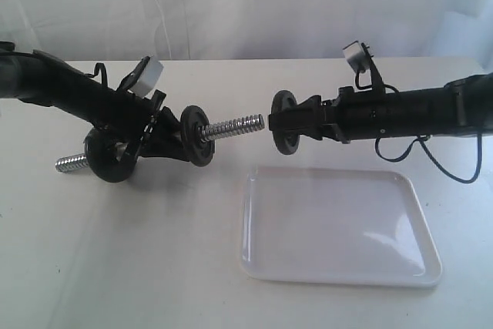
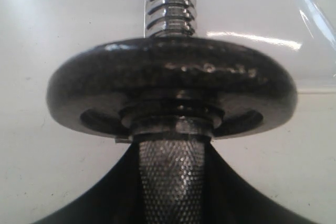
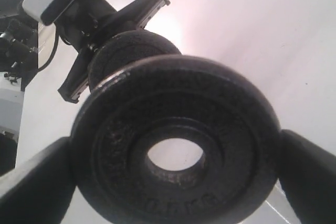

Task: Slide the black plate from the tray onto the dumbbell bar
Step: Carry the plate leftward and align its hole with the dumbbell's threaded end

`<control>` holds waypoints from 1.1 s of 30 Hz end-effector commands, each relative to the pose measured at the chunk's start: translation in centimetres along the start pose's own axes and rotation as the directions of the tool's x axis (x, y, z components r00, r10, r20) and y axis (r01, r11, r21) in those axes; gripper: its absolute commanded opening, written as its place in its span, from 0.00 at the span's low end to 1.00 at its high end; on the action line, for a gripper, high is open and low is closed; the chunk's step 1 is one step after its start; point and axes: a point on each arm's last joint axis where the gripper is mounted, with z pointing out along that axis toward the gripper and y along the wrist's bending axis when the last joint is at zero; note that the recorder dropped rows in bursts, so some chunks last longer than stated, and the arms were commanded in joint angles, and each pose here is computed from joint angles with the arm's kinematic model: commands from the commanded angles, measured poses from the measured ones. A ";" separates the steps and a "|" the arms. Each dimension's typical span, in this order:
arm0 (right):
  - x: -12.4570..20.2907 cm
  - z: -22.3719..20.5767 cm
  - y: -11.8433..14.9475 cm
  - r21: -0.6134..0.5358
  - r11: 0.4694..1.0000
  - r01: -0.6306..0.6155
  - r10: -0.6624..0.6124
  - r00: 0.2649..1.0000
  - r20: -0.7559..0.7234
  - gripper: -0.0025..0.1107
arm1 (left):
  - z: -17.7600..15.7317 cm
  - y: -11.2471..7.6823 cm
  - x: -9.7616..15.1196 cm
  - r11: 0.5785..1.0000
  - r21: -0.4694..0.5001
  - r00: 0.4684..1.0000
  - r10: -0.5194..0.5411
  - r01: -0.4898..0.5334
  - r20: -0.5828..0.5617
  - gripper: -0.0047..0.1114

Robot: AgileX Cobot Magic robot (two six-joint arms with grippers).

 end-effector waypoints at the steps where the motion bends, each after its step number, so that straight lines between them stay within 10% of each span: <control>1: -1.8 -0.5 1.0 -0.064 0.997 -0.034 0.031 0.998 -0.048 0.02 | -0.3 0.0 -2.1 0.995 -0.037 0.964 0.095 -0.089 0.248 0.04; 33: -3.9 2.7 2.4 -0.023 1.000 0.010 -0.014 0.988 -0.154 0.02 | -0.3 -0.1 -2.0 0.995 -0.030 0.966 0.097 -0.093 0.239 0.04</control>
